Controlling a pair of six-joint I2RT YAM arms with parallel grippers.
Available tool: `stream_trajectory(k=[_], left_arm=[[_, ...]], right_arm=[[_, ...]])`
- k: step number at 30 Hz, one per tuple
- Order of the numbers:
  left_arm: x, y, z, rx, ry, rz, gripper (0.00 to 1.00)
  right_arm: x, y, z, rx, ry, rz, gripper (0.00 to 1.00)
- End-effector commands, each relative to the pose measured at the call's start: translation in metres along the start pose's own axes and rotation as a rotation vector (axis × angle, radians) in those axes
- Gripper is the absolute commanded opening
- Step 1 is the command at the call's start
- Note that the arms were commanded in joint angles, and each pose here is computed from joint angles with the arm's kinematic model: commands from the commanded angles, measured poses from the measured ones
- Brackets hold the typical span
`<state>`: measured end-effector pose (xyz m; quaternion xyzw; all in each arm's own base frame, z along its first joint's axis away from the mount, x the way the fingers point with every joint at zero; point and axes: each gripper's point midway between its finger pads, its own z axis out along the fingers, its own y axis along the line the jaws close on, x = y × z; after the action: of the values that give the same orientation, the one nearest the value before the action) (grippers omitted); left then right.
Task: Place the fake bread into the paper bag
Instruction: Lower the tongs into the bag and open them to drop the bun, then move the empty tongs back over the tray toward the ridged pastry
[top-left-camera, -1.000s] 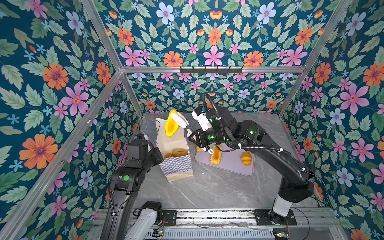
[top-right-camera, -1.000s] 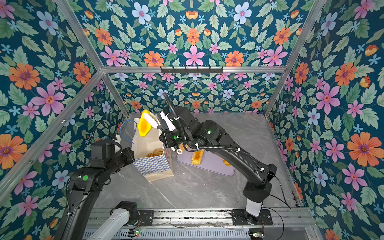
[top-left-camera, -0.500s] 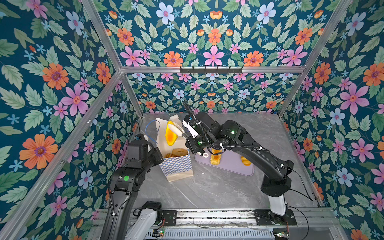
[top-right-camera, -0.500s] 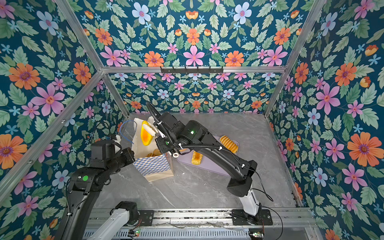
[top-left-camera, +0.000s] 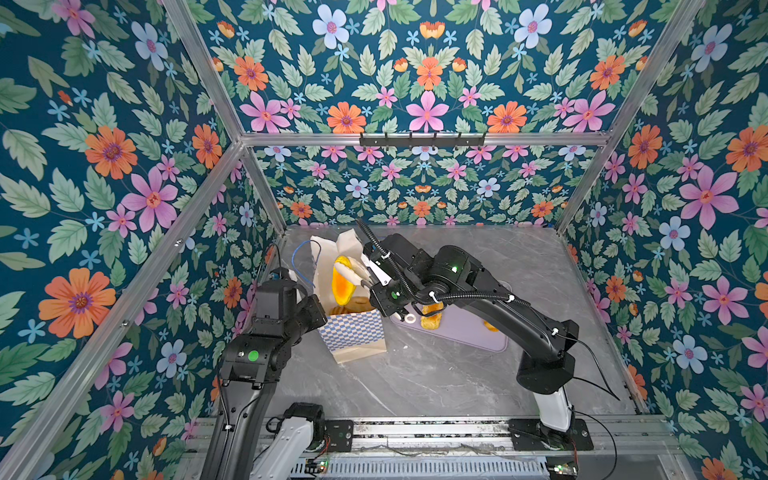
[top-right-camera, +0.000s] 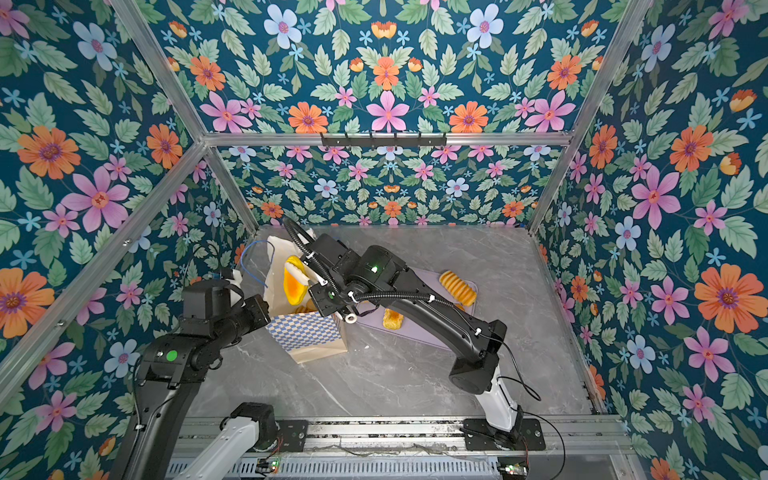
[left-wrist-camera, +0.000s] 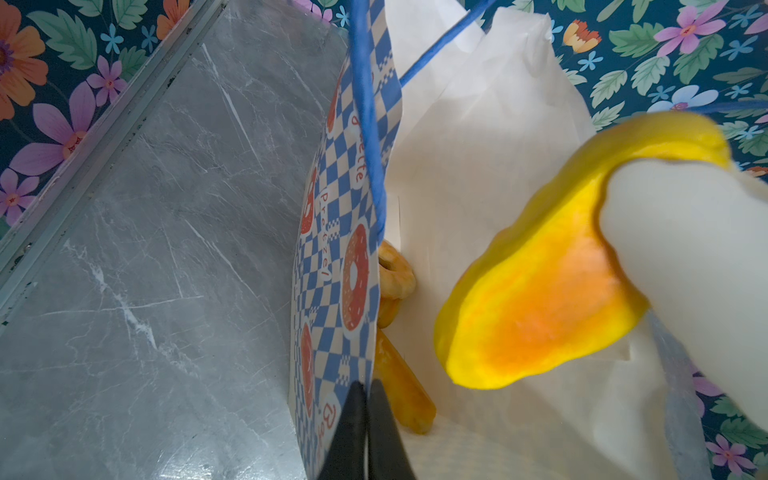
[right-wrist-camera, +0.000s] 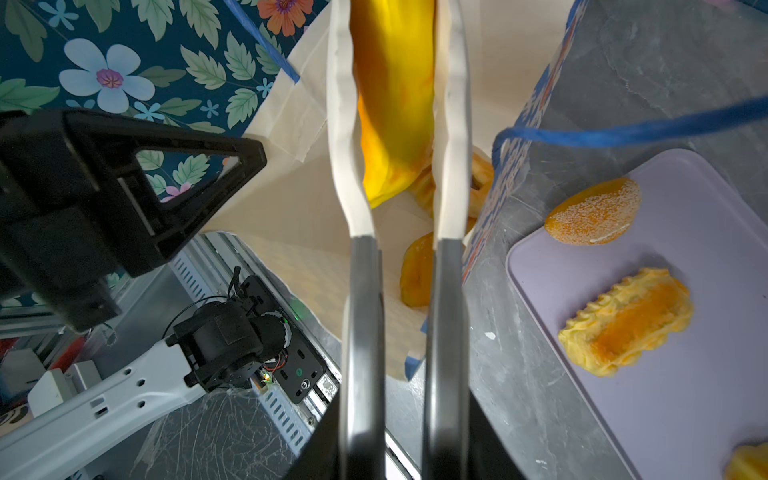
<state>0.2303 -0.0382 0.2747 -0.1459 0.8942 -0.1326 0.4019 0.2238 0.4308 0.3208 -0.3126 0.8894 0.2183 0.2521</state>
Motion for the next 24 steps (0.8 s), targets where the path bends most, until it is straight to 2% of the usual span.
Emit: stream_trajectory(k=[1, 5, 13, 24], left_arm=[[-0.003, -0.001, 0.0, 0.002, -0.011, -0.004, 0.08], [-0.003, -0.001, 0.0, 0.003, -0.013, -0.004, 0.08], [-0.003, 0.0, 0.0, 0.001, -0.012, -0.005, 0.08], [-0.002, -0.001, 0.002, 0.005, -0.012, 0.0, 0.08]], right_arm=[[-0.003, 0.0, -0.006, 0.007, -0.019, -0.006, 0.39], [-0.005, 0.002, -0.01, -0.006, -0.031, -0.005, 0.43], [-0.011, 0.0, -0.024, 0.002, -0.072, 0.004, 0.44], [-0.02, -0.025, -0.069, 0.096, -0.214, 0.029, 0.43]])
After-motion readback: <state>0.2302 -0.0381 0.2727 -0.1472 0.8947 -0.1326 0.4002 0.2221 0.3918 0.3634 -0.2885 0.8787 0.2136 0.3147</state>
